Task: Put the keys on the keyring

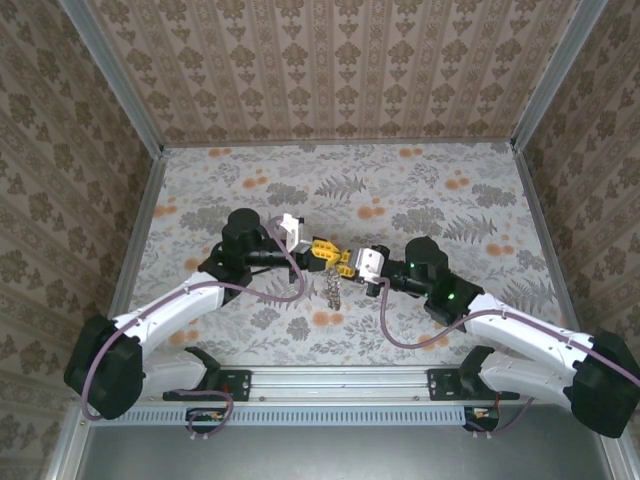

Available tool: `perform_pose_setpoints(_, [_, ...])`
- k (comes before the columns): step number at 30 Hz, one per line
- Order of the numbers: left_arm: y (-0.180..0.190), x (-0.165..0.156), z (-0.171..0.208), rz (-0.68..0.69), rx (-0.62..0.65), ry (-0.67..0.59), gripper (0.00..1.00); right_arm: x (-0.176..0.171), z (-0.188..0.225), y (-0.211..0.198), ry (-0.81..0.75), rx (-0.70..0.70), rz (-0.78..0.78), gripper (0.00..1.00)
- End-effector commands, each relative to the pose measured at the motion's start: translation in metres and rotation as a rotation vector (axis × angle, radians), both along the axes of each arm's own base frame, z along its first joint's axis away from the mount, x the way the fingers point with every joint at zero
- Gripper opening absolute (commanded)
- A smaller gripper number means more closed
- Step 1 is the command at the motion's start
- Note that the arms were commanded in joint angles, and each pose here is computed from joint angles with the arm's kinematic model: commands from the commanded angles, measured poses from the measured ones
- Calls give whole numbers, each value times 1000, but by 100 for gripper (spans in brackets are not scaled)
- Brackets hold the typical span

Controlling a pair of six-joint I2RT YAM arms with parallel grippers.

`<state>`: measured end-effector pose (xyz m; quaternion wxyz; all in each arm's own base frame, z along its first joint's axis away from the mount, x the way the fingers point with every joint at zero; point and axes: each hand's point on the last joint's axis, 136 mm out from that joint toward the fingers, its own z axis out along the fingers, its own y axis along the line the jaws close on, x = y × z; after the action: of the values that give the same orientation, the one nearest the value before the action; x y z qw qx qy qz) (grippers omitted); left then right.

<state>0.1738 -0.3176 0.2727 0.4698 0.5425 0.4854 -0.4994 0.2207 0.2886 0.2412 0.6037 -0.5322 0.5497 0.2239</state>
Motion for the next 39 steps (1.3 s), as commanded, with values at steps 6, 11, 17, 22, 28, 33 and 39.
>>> perform_pose_setpoints(6, [-1, -7, 8, -30, -41, -77, 0, -13, 27, -12, 27, 166, 57, 25])
perform_pose_setpoints(11, [0, -12, 7, -60, -38, -95, 0, -16, 28, -12, 87, 205, 94, 25])
perform_pose_setpoints(17, [0, -16, 9, -74, -46, -124, 0, -8, 23, -9, 140, 207, 91, 26])
perform_pose_setpoints(22, [1, -18, 10, -81, -50, -147, 0, -5, 21, -5, 182, 224, 101, 24])
perform_pose_setpoints(28, [1, -22, 5, -101, -38, -154, 0, -2, 28, -5, 189, 276, 103, 18])
perform_pose_setpoints(33, [2, -24, 0, -112, -10, -157, 0, 1, 32, -9, 203, 288, 96, 5])
perform_pose_setpoints(39, [9, -17, -16, -47, 141, -140, 4, 2, 19, -15, 212, 62, 57, 0])
